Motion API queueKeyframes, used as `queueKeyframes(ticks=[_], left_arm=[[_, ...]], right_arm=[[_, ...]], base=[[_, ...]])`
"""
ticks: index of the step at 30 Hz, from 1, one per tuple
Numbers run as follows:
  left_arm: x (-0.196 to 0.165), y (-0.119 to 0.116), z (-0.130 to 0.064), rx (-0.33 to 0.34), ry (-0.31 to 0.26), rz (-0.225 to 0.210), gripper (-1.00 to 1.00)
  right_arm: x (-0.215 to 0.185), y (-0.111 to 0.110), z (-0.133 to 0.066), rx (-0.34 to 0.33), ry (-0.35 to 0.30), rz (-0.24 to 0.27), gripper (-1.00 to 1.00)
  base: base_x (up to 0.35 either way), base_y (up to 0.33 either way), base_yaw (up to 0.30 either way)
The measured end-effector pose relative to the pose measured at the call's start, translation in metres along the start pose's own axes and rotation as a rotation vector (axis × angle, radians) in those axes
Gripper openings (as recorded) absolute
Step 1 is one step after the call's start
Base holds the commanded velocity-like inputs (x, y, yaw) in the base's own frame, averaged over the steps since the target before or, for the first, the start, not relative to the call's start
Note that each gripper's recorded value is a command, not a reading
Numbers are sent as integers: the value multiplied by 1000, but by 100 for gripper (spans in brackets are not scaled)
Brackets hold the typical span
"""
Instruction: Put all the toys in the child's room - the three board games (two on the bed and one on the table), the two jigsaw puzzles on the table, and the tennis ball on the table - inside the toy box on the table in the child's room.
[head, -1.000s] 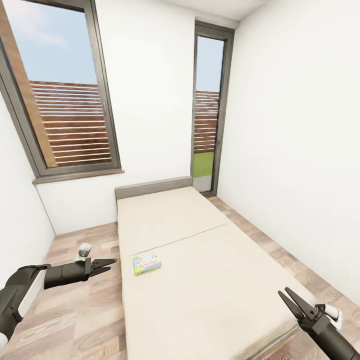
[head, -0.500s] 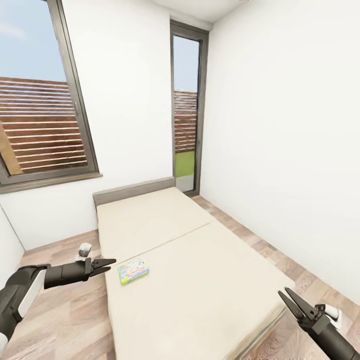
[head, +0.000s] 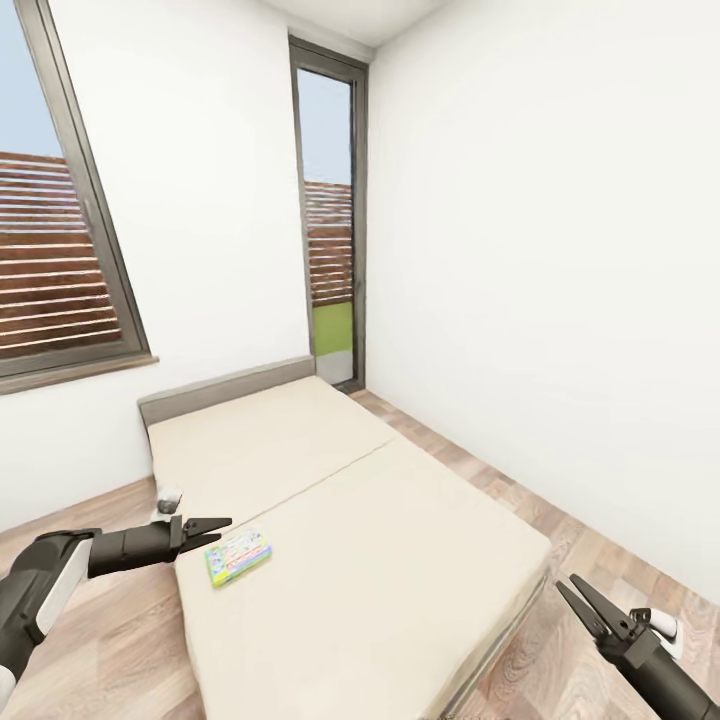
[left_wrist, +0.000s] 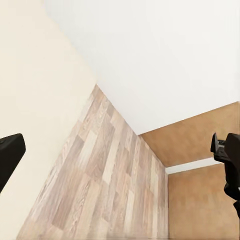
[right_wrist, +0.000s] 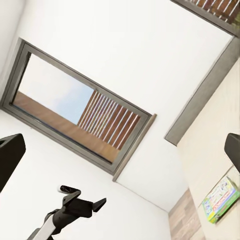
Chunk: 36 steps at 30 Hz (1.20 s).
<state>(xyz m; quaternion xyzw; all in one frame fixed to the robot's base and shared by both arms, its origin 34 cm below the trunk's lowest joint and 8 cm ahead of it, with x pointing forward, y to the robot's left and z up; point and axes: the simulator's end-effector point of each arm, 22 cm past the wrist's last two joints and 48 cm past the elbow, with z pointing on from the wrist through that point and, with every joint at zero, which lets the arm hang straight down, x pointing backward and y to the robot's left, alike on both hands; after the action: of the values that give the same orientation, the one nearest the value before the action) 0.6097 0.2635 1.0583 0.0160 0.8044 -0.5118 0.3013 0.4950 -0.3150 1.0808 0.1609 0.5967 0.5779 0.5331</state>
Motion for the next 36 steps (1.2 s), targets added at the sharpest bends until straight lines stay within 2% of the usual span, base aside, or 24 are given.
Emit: queueKeyframes(ticks=[19,36], left_arm=[[-2,0,-2,0,-7,-4,100],[-4,1,-5,-4,-12,-5,100]], right_arm=[[0,0,0,-1,-2,0,100],[1,-1,1,2,0,-1,100]], base=[[-79,10,-40],[-11,40,-1]])
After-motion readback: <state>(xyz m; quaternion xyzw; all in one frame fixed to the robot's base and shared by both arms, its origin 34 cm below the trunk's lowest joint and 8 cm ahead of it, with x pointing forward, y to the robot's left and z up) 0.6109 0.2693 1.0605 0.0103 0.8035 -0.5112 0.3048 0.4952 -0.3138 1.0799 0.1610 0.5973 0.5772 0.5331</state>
